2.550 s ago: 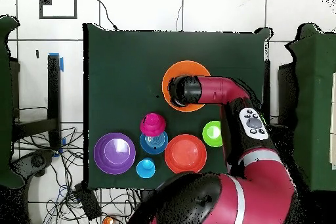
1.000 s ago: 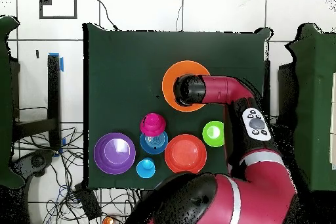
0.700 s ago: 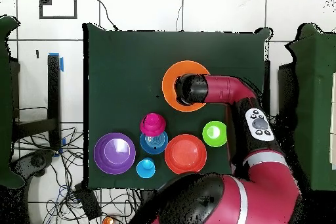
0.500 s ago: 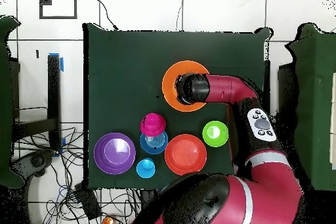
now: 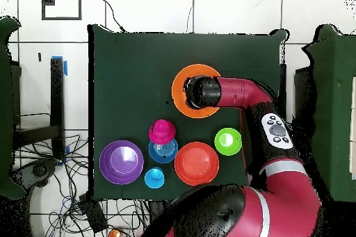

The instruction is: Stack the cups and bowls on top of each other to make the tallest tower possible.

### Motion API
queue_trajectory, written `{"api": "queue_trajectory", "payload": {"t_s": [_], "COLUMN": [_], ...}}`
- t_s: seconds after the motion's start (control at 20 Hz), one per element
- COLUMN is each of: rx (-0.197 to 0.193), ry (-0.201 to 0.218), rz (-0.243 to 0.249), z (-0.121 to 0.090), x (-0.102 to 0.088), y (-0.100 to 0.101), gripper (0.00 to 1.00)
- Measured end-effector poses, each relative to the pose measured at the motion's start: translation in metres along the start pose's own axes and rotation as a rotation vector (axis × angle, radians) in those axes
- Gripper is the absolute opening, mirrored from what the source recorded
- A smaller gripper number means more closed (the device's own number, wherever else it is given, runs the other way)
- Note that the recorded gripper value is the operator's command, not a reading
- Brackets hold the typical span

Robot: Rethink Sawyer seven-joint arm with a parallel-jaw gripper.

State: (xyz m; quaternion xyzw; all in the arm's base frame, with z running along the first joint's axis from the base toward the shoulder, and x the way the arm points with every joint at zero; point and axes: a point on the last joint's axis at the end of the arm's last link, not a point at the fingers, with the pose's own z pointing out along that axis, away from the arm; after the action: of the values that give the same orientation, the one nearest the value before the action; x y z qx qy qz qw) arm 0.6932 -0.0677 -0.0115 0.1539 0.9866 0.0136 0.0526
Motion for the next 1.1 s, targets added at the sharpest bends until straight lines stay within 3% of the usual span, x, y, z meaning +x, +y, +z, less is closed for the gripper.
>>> {"api": "queue_trajectory", "payload": {"t_s": [1.1], "rx": [-0.004], "ry": [-0.003], "rz": [-0.002], "z": [-0.0012], "x": [-0.0010], "y": [0.0030], "gripper": [0.00]}}
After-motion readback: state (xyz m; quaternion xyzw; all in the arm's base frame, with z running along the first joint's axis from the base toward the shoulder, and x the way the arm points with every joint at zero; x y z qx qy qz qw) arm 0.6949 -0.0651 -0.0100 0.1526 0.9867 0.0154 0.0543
